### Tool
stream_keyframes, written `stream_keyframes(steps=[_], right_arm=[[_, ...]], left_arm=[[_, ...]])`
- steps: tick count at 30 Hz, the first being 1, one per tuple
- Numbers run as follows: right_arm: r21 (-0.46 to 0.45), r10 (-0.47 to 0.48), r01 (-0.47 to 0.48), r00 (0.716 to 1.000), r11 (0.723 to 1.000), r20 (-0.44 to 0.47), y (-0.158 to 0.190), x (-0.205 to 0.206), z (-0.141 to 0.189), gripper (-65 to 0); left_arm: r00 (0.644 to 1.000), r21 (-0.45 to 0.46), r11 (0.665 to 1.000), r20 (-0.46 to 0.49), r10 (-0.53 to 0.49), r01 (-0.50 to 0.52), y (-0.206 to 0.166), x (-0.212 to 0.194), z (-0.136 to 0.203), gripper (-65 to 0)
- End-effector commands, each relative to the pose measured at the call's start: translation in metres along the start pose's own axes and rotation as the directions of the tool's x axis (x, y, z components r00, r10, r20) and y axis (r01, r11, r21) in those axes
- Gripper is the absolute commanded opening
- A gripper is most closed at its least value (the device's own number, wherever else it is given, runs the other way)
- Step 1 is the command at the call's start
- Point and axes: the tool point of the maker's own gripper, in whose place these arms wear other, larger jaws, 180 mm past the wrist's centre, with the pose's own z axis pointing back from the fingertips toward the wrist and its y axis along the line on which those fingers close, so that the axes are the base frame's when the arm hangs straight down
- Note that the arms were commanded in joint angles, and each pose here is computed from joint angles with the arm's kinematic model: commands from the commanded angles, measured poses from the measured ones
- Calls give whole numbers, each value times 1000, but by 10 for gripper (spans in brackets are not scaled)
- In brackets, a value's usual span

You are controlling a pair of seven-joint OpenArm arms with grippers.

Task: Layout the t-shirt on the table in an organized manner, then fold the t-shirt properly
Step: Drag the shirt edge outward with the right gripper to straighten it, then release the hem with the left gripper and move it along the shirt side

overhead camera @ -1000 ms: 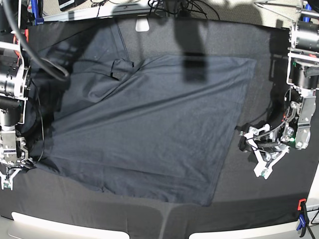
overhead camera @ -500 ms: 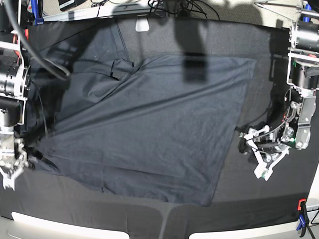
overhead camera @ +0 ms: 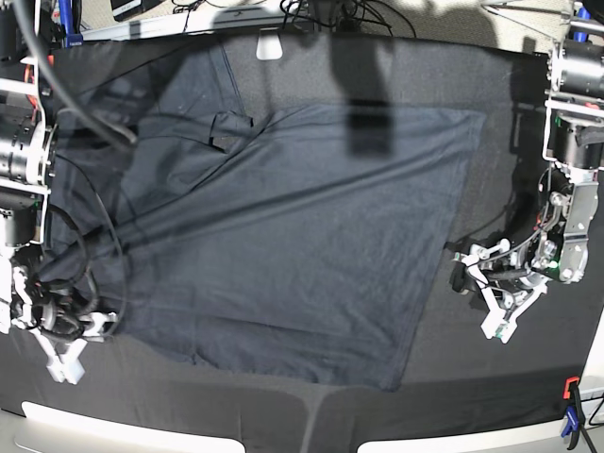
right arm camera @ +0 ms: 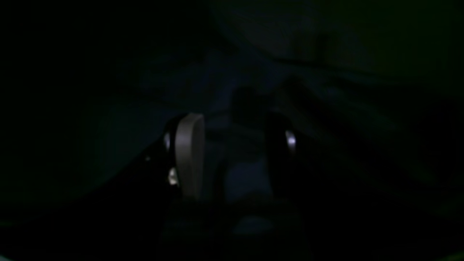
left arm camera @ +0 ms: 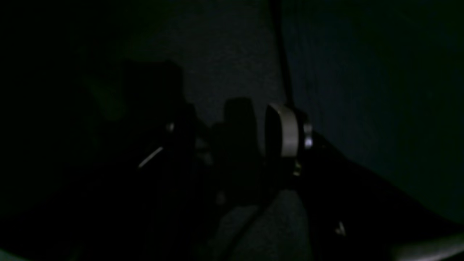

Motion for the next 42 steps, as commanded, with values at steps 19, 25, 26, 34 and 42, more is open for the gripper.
stream_keyframes(steps=[19,25,26,34,42], right_arm=[[61,-46,53,992,997,-119,7,-63,-7,-386],[64,-17,25,991,998,-131,12,-80,-9,-387],[65,-9,18,991,998,-133,13,-81,-9,-387],[86,0,10,994,996,-113,20,-75,-7,-387],[123,-36,45,997,991,-74,28,-67,-7,-387]], left_arm=[[953,-92,979,228,201,-185,-6,99,-32,-364],[945,-43,974,236,225,-221,-6,132,-52,-369],[939,-17,969,246,242,-246,-2,137,-54,-371],[932,59,940,168,322,-335,4,96,-68,-371],[936,6,941,104,335,-338,-17,60,-77,-371]])
